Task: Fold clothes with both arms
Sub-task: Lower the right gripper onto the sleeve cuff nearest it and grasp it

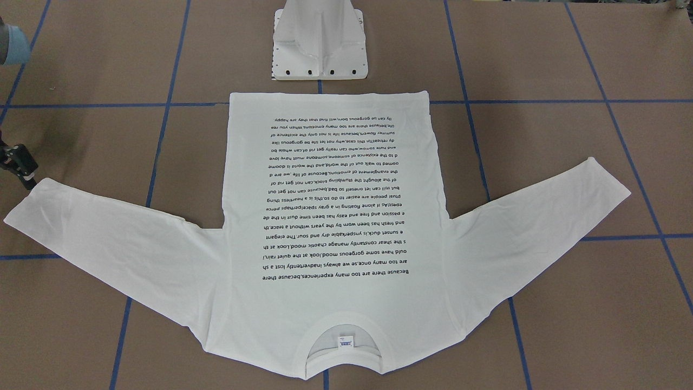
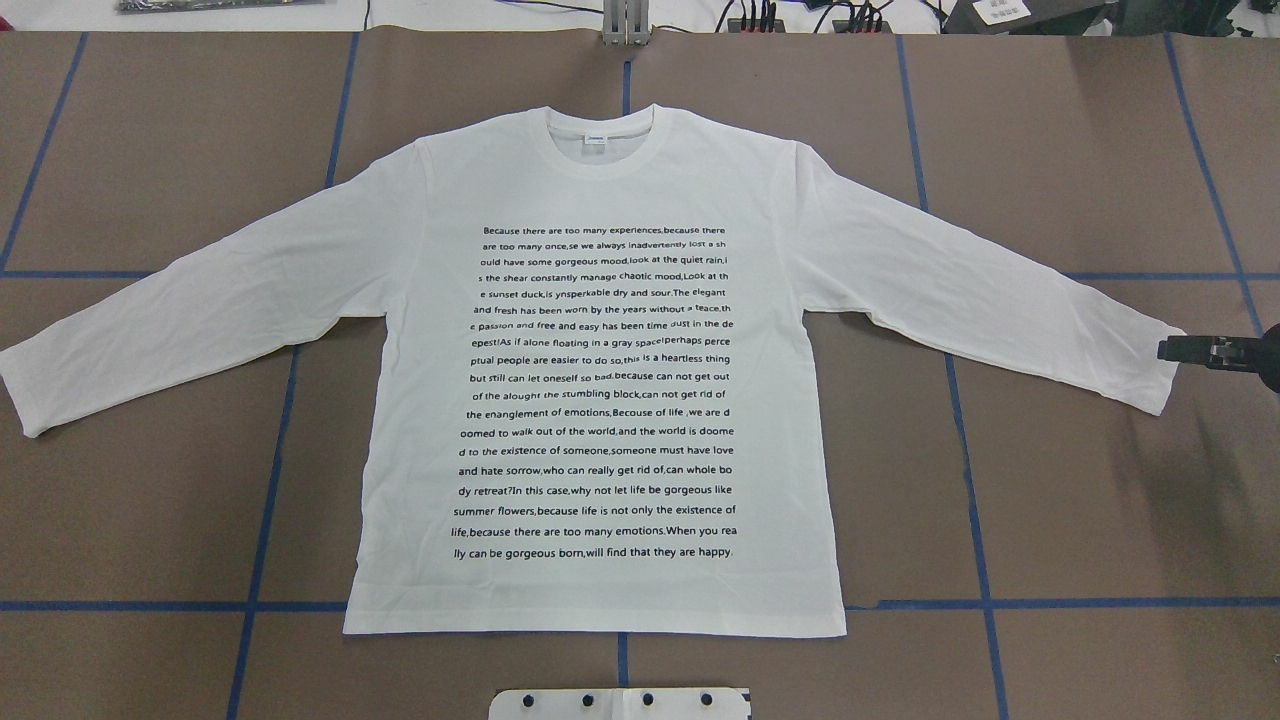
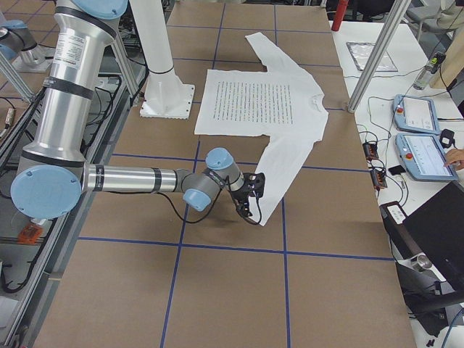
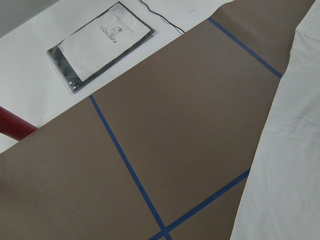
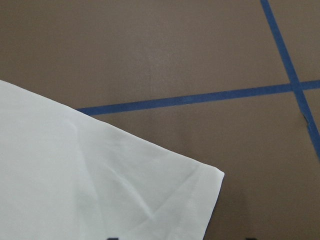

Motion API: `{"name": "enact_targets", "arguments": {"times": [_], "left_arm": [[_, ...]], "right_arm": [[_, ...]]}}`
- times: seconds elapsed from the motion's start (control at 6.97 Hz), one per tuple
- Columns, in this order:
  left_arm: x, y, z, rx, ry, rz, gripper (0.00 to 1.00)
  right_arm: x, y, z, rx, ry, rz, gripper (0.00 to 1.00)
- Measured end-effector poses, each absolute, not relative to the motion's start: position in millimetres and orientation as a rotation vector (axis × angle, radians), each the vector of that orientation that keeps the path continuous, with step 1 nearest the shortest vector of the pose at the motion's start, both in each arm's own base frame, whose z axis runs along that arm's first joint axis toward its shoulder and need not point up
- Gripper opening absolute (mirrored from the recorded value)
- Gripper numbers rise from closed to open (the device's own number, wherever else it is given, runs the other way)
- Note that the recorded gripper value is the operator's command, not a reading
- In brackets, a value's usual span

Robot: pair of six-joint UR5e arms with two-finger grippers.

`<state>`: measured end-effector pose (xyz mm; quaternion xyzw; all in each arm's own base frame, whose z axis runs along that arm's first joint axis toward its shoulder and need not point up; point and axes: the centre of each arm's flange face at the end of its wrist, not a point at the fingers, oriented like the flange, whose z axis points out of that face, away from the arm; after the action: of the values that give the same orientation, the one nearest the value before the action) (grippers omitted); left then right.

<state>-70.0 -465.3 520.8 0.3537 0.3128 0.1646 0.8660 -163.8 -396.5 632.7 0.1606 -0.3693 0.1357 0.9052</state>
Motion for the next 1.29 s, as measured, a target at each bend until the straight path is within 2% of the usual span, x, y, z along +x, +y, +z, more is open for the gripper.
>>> {"name": "enact_targets", "arguments": {"times": [0.72,1.0,1.15,1.29], "left_arm": [[-69.9,-465.2,519.6,0.743,0.655,0.345,1.00],[-69.9,-465.1,519.7,0.743,0.655,0.345,1.00],[-69.9,-465.1,519.9,0.742,0.655,0.345,1.00],[-69.9,-465.2,520.0,0.742,0.655,0.345,1.00]], "right_arm": [[-197.8,-387.6,652.0,0.271,-0.763,0.277,0.72],[-198.8,-386.3,658.6,0.264,-0.752,0.276,0.71],[-199.2,-386.0,661.0,0.264,-0.746,0.277,0.55],[-199.9,-385.5,663.1,0.264,-0.742,0.276,0.10]]}}
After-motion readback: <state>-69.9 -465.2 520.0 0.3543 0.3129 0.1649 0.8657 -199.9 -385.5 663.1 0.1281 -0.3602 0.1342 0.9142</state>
